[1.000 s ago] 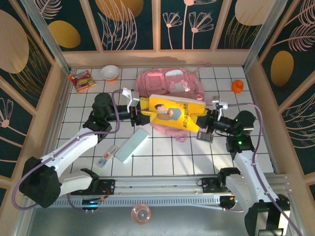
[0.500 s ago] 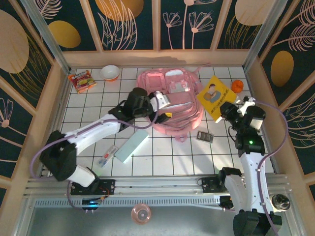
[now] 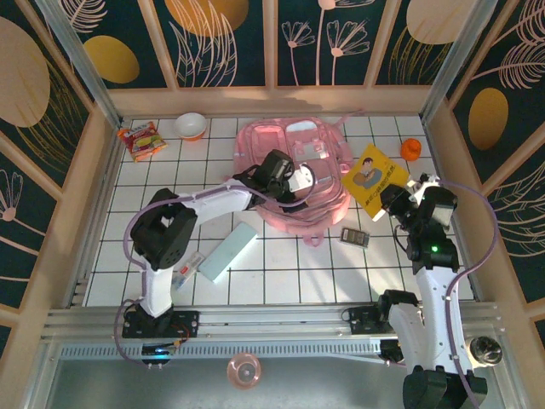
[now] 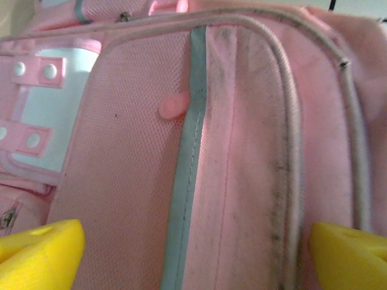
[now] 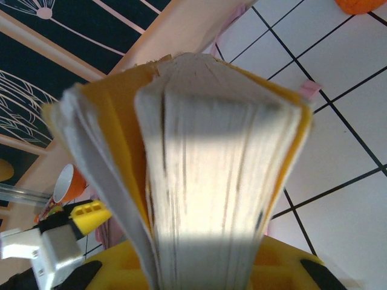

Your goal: Pack books, pencil case, and school supplies into a backpack

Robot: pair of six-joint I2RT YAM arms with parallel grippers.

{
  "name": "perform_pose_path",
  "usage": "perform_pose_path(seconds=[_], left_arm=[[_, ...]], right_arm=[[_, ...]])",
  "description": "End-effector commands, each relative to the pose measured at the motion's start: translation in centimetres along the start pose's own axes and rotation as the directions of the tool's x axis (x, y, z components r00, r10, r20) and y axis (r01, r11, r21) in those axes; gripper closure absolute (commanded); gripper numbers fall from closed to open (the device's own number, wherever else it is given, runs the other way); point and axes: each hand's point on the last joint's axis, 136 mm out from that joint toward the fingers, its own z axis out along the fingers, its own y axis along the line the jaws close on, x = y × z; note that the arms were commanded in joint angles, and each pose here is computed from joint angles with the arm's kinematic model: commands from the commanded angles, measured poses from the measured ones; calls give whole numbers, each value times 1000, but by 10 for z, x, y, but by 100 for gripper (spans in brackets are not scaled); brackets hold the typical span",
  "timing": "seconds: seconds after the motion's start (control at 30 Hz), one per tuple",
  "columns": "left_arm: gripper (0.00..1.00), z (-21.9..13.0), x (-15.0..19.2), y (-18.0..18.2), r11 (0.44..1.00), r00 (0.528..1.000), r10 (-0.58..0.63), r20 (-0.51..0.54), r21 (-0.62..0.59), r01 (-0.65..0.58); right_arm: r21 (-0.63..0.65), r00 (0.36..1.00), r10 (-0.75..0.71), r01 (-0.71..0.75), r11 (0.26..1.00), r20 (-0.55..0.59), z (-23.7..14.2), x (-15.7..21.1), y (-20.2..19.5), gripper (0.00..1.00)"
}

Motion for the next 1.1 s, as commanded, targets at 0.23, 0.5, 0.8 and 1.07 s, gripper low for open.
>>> perform_pose_path(seconds=[0.23,0.5,0.8,1.07], left_arm=[[95,-10,-1,16,992,999,-30,39,-120,34],[100,-82,-73,43,964,949,-204,239,-121,238],[100,-131,-123,79,909,854,-348,387,-84,409],[100,-154,-150,96,878,783,-419,459,-14,478]], right_arm=[[-46,998,-12,15,999,63,-10,-13,14,100],[47,988,104,-110,993,114,-42,-29,15,100],[-111,969,249,-248,962,-9,-54,-3,41,100],[-253,920,365,-390,885,-141,-49,22,56,100]])
